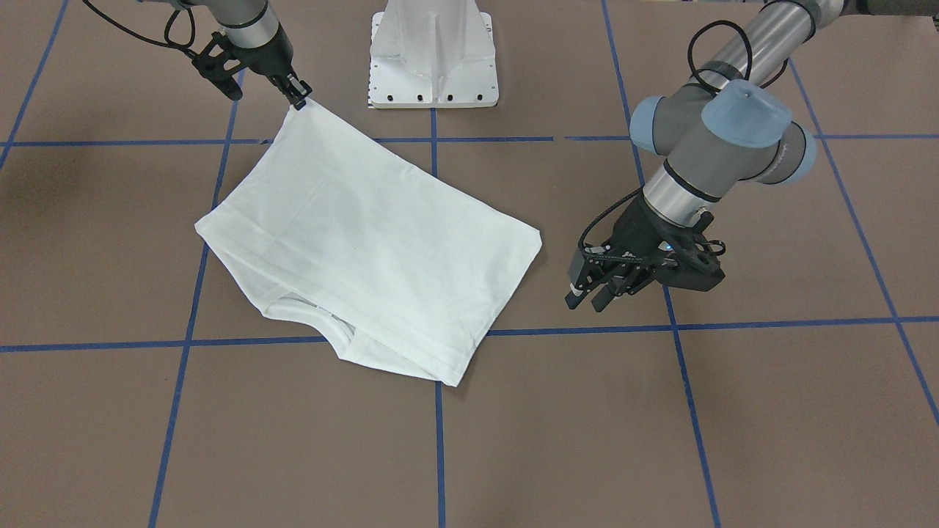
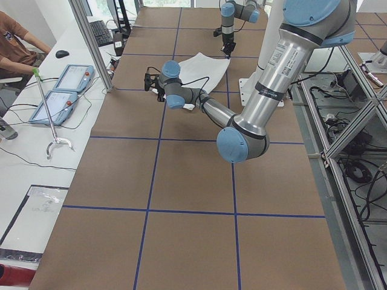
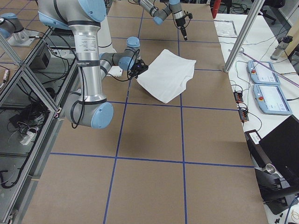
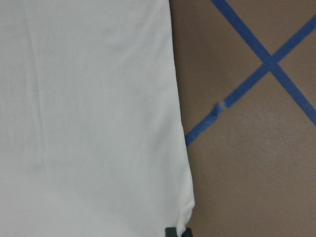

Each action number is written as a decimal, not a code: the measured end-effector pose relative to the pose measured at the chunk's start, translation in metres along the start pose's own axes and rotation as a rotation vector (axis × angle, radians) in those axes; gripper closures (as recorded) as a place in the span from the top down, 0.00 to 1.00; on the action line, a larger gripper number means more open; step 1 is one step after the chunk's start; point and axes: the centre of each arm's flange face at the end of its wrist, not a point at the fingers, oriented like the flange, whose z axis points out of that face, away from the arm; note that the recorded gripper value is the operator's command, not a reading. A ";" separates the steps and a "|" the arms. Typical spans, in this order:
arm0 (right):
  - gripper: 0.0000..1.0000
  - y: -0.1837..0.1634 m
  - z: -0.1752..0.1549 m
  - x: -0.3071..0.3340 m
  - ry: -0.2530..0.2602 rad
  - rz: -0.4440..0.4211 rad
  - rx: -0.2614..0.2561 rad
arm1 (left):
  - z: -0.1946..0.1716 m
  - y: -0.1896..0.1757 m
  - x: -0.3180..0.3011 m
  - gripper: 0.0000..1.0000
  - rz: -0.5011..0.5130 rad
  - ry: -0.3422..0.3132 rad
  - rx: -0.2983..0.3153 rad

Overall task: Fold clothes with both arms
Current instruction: 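Drag the folded shirt toward the robot with the right gripper, then bring the left gripper to the shirt while the right gripper holds its corner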

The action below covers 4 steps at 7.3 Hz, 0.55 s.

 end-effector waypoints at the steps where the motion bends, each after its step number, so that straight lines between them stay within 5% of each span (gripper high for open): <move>1: 1.00 0.011 0.009 0.018 0.049 -0.019 -0.018 | -0.003 0.016 0.008 0.84 -0.048 0.017 -0.043; 2: 1.00 0.015 0.007 0.023 0.054 -0.023 -0.027 | -0.003 0.045 0.011 0.87 -0.097 0.018 -0.095; 4: 1.00 -0.010 -0.029 -0.006 -0.049 0.027 -0.006 | 0.007 0.112 0.016 0.87 -0.202 -0.021 -0.197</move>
